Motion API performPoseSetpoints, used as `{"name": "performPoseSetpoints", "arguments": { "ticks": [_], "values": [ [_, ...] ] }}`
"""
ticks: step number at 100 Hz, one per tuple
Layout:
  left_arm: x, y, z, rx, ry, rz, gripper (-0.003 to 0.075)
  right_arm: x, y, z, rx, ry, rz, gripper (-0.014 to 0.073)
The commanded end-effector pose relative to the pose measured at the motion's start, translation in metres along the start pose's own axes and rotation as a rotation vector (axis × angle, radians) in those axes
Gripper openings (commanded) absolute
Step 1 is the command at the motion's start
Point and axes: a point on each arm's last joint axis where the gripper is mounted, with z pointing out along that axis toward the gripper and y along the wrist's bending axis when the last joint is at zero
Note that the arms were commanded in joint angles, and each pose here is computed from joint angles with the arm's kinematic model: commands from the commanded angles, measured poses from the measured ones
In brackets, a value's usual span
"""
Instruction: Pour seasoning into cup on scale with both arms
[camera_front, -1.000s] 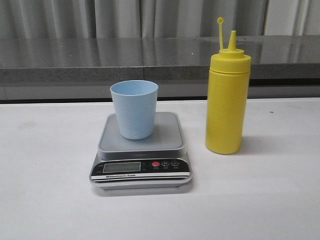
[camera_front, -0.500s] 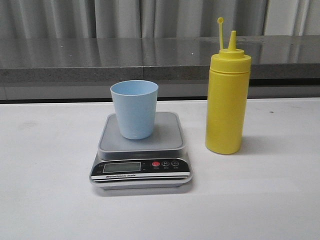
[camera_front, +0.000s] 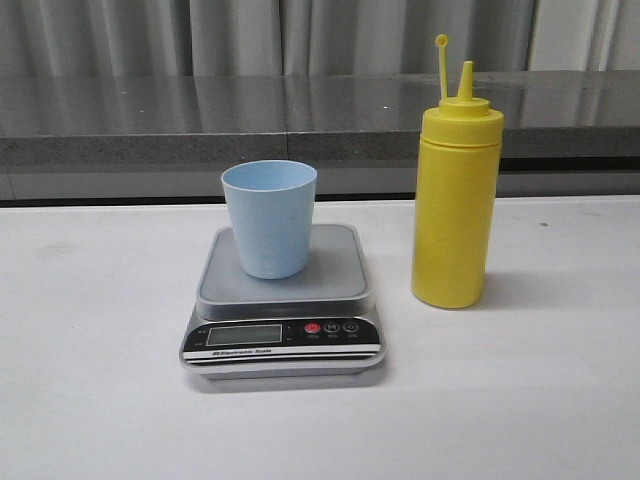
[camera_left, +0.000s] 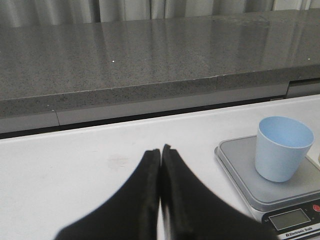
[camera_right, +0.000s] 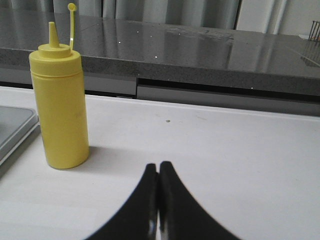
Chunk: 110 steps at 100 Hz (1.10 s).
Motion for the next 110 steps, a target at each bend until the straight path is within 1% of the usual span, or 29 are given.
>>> {"name": "performPoseSetpoints", "arguments": {
  "ticks": [1,72,88,102,110],
  "values": [
    [-0.017,0.0,-0.002,-0.006,-0.106,-0.011,-0.0018,-0.009,0.0,-0.002,0.002,-0.104,-0.013,-0.012],
    [-0.017,0.0,-0.002,-0.006,-0.106,-0.009,-0.0018,-0.009,0.0,-0.002,0.002,-0.104,-0.013,-0.012],
    [-0.017,0.001,-0.008,-0.022,-0.143,0.07,-0.0018,-0.009,0.0,-0.002,0.002,-0.104,-0.013,-0.012],
    [-0.008,0.002,-0.02,-0.025,-0.19,0.078,-0.0018,-0.009,0.0,-0.002,0.002,-0.104,-0.013,-0.012],
    [0.003,0.003,-0.025,-0.041,-0.202,0.084,-0.0018,-0.009,0.0,-0.002,0.002,-0.104,-0.013,-0.012]
  ]
}}
